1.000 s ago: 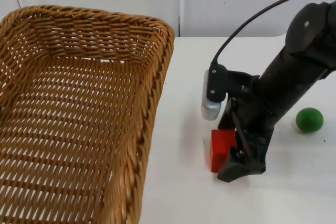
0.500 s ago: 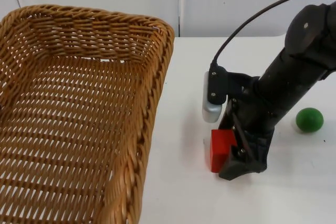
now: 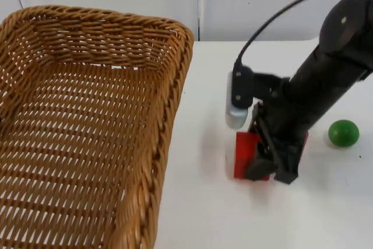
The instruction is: Pick up the basket with the left hand and place the object to the left of the red cylinder into the basket with the right hand.
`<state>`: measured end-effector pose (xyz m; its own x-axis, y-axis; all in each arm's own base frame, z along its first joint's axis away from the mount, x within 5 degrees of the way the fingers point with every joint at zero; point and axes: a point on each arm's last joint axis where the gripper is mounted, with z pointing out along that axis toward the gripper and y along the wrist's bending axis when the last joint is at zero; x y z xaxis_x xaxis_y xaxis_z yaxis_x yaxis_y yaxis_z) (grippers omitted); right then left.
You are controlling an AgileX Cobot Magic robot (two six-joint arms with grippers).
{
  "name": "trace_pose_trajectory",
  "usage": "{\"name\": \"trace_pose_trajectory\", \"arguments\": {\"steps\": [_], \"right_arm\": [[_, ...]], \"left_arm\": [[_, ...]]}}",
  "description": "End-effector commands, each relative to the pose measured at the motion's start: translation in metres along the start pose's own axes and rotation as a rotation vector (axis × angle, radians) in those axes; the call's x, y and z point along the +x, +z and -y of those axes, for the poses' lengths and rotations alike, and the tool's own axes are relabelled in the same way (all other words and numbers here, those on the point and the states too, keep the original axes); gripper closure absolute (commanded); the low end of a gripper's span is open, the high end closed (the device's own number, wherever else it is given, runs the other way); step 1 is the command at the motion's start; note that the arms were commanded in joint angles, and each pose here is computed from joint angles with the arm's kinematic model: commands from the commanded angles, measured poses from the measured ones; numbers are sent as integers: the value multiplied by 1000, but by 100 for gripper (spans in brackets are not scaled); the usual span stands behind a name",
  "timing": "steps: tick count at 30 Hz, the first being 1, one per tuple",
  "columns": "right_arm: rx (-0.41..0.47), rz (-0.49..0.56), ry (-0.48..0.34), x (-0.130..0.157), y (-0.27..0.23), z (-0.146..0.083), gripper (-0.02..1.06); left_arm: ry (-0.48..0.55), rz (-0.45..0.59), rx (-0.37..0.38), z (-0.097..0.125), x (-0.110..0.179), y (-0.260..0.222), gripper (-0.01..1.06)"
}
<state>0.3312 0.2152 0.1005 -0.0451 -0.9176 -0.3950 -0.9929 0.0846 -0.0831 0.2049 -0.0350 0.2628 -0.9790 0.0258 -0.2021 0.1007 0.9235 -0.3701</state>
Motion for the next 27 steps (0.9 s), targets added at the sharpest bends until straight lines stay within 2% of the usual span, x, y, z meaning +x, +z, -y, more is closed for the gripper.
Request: {"name": "trace_pose_trajectory", "arguments": {"steps": [1,6,10,13,19,27], "right_arm": [[15,26,-17,-9,-17,0,105],[53,78,-47,-23,-54,-2,105],[78,113,-15,-32,-82,-5,105],[97,113,-33,-35,-99,-8,105],[106,125,-41,-41,-144,-23,105],[108,165,4,-46,-186,-41,105]], "left_arm": [[-11,20,29,3,0,-2,105],[-11,21,28,3,0,-2,105],[-11,25,25,3,0,-2,105],[-11,27,25,3,-1,-2,105],[-11,27,25,3,-1,-2,105],[-8,23,20,2,0,-2,105]]}}
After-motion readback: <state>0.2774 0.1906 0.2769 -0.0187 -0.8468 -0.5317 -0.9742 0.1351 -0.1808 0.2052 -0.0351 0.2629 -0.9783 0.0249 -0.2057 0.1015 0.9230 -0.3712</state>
